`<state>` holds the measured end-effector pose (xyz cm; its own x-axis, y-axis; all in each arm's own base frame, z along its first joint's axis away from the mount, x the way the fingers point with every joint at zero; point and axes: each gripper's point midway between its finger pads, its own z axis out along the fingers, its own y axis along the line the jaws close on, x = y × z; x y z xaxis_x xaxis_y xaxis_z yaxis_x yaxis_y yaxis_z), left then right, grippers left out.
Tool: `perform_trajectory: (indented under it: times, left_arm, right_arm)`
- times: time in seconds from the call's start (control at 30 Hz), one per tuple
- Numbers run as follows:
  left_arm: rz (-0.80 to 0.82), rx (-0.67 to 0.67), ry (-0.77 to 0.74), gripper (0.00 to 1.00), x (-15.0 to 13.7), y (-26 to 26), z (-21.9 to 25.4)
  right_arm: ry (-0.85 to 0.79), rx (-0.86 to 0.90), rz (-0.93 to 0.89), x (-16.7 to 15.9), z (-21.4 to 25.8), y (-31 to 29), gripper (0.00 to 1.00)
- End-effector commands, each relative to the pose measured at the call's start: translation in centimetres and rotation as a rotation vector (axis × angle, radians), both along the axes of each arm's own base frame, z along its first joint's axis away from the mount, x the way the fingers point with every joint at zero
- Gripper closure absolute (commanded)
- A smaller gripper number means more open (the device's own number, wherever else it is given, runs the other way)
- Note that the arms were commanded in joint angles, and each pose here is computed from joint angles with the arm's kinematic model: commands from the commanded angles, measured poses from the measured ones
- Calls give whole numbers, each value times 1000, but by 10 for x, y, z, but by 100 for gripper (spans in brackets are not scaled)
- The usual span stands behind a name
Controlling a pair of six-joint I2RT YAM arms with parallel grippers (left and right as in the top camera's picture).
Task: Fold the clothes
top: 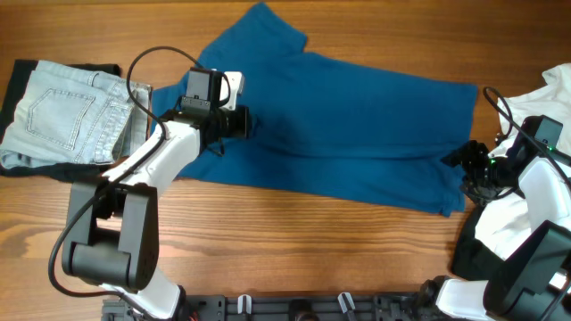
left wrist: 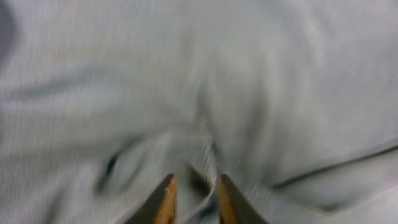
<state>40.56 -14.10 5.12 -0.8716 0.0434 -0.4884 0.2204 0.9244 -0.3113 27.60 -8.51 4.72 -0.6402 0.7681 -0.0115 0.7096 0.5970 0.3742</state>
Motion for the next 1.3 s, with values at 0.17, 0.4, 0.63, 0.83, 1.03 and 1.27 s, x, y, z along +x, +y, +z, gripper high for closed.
perform_trajectory:
  times: [0.17,0.4,0.63,0.83,1.03,1.27]
  left_arm:
    - [195,200,25,61,-29,73,48]
    - [302,220,113,64,-49,114,40]
    - [281,190,221,59,-50,108,-6]
    - [251,105,268,88,-47,92,-27]
    - [299,77,139,96,-19,94,0]
    - [331,86,-25,96,15,101,19]
  right_arm:
    - [-40,-5,0,6,10,-2,26]
    - [-41,-5,-1,7,11,-3,26]
    - [-40,-4,-4,7,11,-3,26]
    - [-39,-4,-3,6,10,-2,26]
    - [-42,-5,-3,7,11,-3,26]
    - [-44,-7,-3,7,11,-3,26]
